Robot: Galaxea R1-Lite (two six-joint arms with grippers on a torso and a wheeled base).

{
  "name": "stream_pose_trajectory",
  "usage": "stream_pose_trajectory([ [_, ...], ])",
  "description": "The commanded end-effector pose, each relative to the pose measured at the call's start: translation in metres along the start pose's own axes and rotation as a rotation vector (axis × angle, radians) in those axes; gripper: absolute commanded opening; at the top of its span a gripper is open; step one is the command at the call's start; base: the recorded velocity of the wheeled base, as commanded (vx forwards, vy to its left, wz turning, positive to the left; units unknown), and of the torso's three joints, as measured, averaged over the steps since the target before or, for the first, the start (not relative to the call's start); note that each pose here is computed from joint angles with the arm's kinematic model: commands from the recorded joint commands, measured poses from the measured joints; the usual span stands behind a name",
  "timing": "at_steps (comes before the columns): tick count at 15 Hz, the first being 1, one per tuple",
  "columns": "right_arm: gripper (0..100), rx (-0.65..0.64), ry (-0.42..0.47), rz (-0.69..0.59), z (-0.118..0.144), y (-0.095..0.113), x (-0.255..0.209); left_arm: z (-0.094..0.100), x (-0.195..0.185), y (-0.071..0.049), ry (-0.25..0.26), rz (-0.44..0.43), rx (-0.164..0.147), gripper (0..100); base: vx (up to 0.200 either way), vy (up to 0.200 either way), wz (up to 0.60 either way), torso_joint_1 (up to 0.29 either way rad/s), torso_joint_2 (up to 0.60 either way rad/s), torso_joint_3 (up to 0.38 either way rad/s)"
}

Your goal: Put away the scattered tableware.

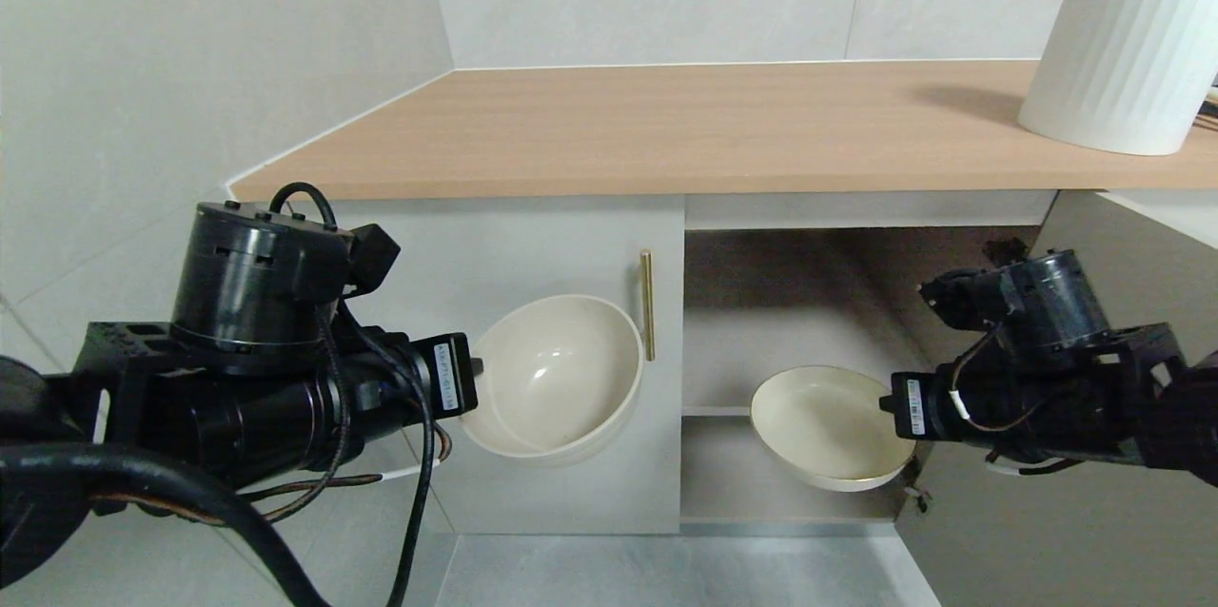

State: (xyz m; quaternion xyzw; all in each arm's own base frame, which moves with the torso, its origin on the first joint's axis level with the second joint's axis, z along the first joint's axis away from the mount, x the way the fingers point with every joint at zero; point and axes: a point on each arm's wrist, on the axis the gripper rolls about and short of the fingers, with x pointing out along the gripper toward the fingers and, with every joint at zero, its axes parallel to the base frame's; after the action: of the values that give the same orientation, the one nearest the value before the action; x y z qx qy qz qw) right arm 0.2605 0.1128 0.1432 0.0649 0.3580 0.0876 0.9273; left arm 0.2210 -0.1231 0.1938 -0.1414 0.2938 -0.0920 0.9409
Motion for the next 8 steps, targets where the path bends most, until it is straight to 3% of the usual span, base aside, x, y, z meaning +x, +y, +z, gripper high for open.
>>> stream_pose_trajectory([
  [1, 0, -0.002, 0.073, -0.089, -0.020, -0.004, 0.064, 0.000, 0.001, 0.000, 0.001, 0.001, 0.000, 0, 0.000, 0.000, 0.00, 0.000, 0.00, 0.000],
  [5, 0, 0.040, -0.009, -0.179, -0.033, -0.025, 0.131, -0.002, 0.003, 0.000, 0.009, 0.006, 0.001, 0, 0.000, 0.000, 0.00, 0.000, 0.00, 0.000],
  [8, 0, 0.066, -0.053, -0.221, -0.024, -0.034, 0.153, -0.002, 0.003, 0.000, 0.011, 0.006, 0.002, 0, 0.000, 0.000, 0.00, 0.000, 0.00, 0.000],
])
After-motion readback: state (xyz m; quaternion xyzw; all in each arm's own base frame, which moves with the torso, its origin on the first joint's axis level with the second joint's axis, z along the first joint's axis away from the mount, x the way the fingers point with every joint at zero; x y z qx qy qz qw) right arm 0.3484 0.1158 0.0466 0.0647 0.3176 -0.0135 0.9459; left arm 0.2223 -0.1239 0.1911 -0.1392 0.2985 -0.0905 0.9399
